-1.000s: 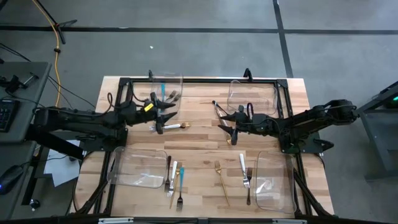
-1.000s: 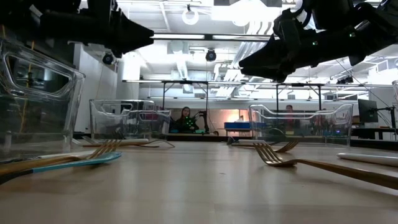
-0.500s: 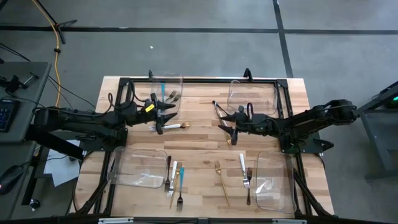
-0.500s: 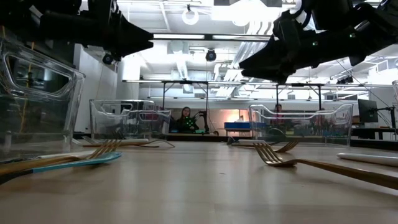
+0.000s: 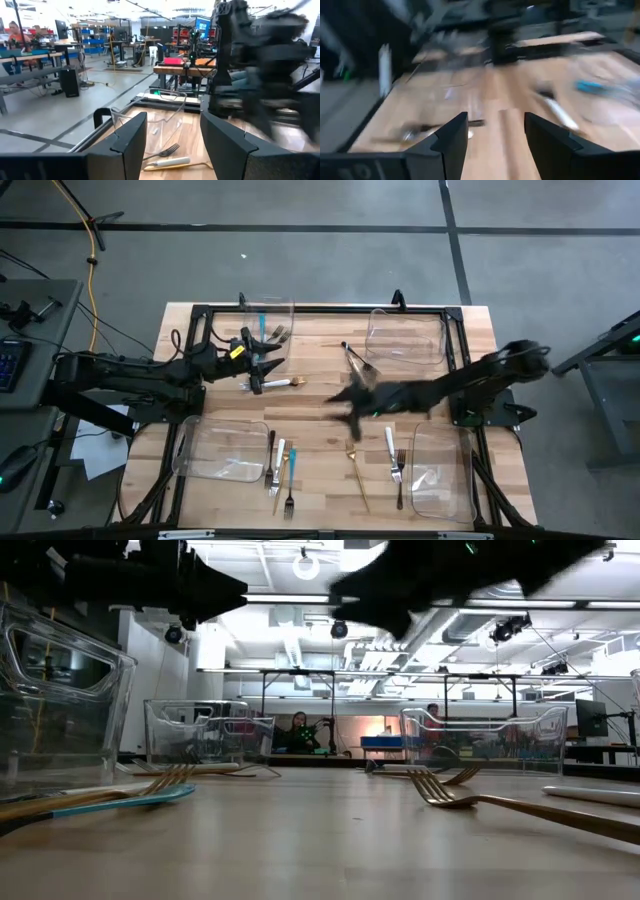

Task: Sort silverware by color (type)
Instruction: Put the blue fork into the top left transparent bin

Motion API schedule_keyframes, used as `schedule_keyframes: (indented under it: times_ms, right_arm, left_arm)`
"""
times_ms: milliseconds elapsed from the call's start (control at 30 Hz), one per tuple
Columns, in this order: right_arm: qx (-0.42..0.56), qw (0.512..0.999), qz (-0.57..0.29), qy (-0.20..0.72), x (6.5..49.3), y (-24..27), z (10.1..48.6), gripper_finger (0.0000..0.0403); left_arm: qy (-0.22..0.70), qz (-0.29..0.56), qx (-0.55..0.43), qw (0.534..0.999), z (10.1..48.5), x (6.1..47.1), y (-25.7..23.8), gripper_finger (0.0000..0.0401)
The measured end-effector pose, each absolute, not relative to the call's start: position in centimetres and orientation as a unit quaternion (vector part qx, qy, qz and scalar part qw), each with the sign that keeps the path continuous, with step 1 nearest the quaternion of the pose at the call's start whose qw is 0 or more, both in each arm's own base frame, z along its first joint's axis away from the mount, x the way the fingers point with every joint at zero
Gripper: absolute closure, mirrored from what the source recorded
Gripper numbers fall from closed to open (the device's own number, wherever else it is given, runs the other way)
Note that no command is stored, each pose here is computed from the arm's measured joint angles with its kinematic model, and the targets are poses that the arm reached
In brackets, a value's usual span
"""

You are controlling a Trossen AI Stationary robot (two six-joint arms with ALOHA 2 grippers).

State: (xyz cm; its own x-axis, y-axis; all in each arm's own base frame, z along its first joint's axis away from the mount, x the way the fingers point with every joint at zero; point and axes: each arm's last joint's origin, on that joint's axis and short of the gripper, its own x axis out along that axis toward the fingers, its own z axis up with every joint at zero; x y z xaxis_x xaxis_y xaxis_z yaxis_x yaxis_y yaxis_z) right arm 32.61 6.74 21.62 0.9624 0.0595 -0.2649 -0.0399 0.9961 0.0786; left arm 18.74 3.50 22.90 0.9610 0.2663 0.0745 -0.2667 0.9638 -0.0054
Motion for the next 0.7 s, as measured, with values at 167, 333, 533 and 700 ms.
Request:
schedule_keyframes:
  times_ms: [167, 333, 533, 700]
  right_arm:
    - [-0.03, 0.961, 0.071, 0.264, 36.9, 11.6, 21.5, 0.0213]
    - [-0.037, 0.943, 0.093, 0.317, 39.9, 15.7, 20.3, 0.0214]
    - [-0.051, 0.936, 0.114, 0.33, 42.1, 18.9, 18.1, 0.0263]
    - [-0.052, 0.932, 0.108, 0.343, 43.8, 19.5, 15.2, 0.0355]
  left_arm:
    - [-0.035, 0.134, 0.003, 0.99, 22.9, 18.7, 3.5, 0.0222]
    - [-0.036, 0.133, -0.01, 0.99, 22.8, 18.8, 3.5, 0.0222]
    - [-0.038, 0.133, -0.01, 0.99, 22.9, 18.7, 3.5, 0.0222]
    - [-0.039, 0.133, -0.01, 0.99, 22.9, 18.7, 3.5, 0.0222]
